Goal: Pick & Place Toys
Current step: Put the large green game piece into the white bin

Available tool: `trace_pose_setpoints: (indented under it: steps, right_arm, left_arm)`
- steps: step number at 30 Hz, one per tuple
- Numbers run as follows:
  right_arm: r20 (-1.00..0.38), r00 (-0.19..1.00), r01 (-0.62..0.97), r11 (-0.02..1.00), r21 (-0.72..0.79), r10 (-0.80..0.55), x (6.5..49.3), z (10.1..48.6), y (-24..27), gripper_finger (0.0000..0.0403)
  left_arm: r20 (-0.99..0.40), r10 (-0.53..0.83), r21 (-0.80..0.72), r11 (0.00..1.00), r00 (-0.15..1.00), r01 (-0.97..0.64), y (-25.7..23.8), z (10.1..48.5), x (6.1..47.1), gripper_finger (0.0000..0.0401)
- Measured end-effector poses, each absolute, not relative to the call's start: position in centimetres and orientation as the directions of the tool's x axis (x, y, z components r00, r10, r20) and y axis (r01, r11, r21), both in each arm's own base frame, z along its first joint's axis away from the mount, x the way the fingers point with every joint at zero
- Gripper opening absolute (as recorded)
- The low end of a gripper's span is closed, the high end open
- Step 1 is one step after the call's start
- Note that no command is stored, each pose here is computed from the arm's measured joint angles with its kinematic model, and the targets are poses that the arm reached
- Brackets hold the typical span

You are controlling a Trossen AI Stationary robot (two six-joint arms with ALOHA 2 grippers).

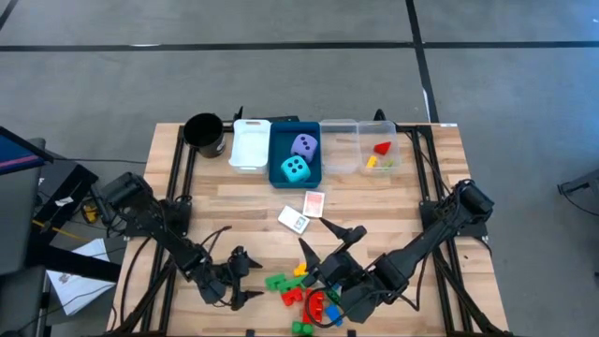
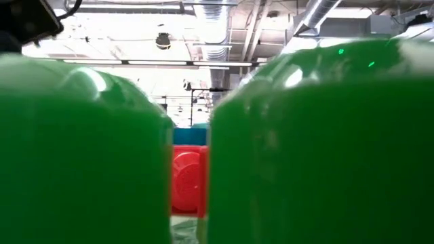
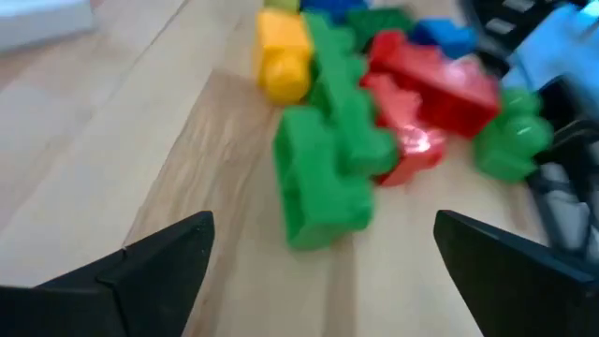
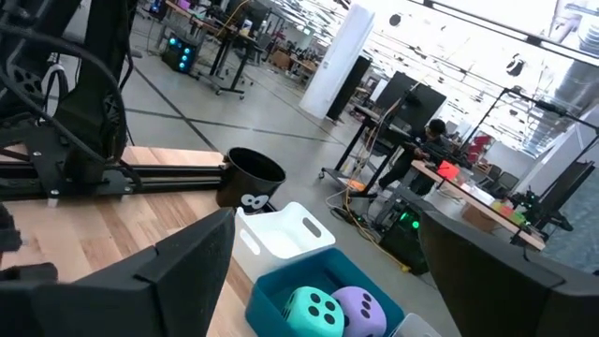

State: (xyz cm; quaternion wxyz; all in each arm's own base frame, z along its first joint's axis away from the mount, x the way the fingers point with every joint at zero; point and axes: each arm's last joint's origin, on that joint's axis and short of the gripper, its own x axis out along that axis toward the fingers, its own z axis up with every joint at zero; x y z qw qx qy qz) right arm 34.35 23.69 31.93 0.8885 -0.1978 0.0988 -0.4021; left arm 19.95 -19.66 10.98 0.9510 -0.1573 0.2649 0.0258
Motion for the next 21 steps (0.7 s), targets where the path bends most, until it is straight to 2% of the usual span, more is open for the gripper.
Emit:
trace_pose_setpoints:
  steps: [5, 21]
  right_arm:
    - [-0.017, 0.657, 0.675, 0.599, -0.431, -0.753, 34.3, 31.9, 23.7, 0.0332]
    - [-0.017, 0.657, 0.675, 0.598, -0.432, -0.753, 34.3, 31.9, 23.7, 0.0332]
  left_arm:
    - [-0.55, 0.018, -0.245, 0.952, 0.835, -0.182, -20.0, 8.8, 20.6, 0.0393]
    - [-0.53, 0.059, -0.239, 0.947, 0.846, -0.216, -21.6, 8.0, 22.9, 0.0399]
